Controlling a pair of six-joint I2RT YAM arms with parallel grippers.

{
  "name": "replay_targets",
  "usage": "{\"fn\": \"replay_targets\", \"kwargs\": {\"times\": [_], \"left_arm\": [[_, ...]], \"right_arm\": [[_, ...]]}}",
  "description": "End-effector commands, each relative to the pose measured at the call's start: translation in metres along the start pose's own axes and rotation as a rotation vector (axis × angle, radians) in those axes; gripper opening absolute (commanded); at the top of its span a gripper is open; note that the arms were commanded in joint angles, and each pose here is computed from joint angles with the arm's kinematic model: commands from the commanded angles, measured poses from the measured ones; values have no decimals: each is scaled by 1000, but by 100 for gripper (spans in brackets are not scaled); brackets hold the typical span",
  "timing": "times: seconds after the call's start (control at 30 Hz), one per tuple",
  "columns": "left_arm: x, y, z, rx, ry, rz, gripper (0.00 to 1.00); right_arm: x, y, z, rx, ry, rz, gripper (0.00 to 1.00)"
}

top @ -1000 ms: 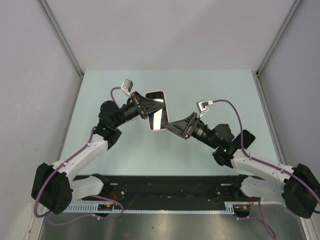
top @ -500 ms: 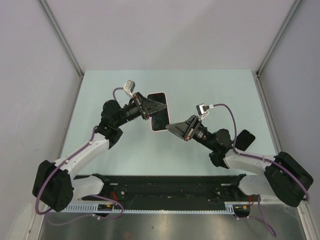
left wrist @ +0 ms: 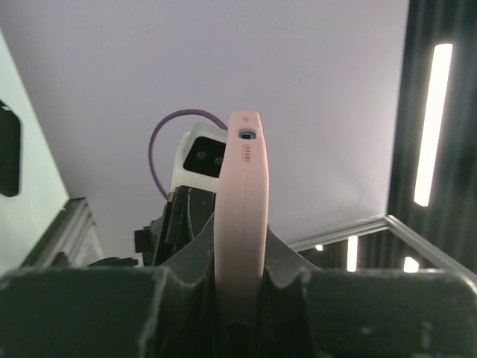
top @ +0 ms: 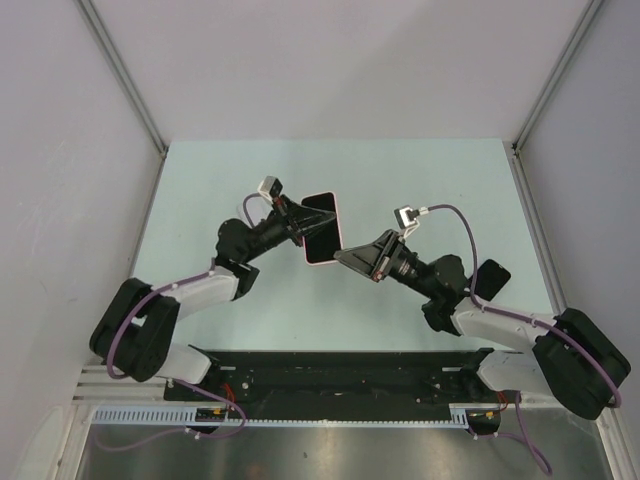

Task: Take the phone out of the phone case
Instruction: Remove the phone case from the phone.

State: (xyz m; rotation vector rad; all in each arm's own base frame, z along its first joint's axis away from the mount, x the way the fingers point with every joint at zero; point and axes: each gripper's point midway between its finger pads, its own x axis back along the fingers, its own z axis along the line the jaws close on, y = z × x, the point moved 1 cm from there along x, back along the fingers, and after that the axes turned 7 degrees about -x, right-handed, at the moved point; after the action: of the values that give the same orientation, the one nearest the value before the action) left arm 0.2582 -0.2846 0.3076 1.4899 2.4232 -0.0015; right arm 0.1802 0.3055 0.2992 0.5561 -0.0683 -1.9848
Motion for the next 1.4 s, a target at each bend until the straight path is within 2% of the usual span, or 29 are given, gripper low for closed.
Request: {"fn": "replay_targets", "kwargs": {"times": [0.0, 0.23, 0.63, 0.8, 1.07, 1.13, 1.23, 1.27, 1.3, 1.37], "left_arm": [[-7, -1, -43, 239, -199, -17, 0], [-18, -10, -92, 247, -278, -9, 0], [-9, -33, -116, 308, -346, 20, 0], [-8, -40, -127, 306, -371, 43, 0], [-3, -43, -132, 297, -386, 38, 0], [-1, -43, -134, 277, -393, 34, 0], [-1, -37, -135, 230, -388, 13, 0], [1, -36, -137, 211, -389, 9, 0], [1, -29, -135, 176, -379, -12, 0], [3, -23, -134, 144, -355, -37, 0]], "right_arm": [[18, -11, 131, 307, 529, 48, 0], [20, -17, 128, 361, 534, 102, 0], [18, -26, 121, 462, 546, 255, 0], [12, -24, 108, 447, 515, 261, 0], [0, -5, 92, 357, 444, 178, 0], [-2, 0, 87, 334, 408, 152, 0], [-7, 8, 67, 313, 273, 109, 0], [-8, 9, 48, 305, 176, 108, 0], [-8, 14, 43, 309, 133, 78, 2], [1, 14, 32, 292, 15, 66, 19]]}}
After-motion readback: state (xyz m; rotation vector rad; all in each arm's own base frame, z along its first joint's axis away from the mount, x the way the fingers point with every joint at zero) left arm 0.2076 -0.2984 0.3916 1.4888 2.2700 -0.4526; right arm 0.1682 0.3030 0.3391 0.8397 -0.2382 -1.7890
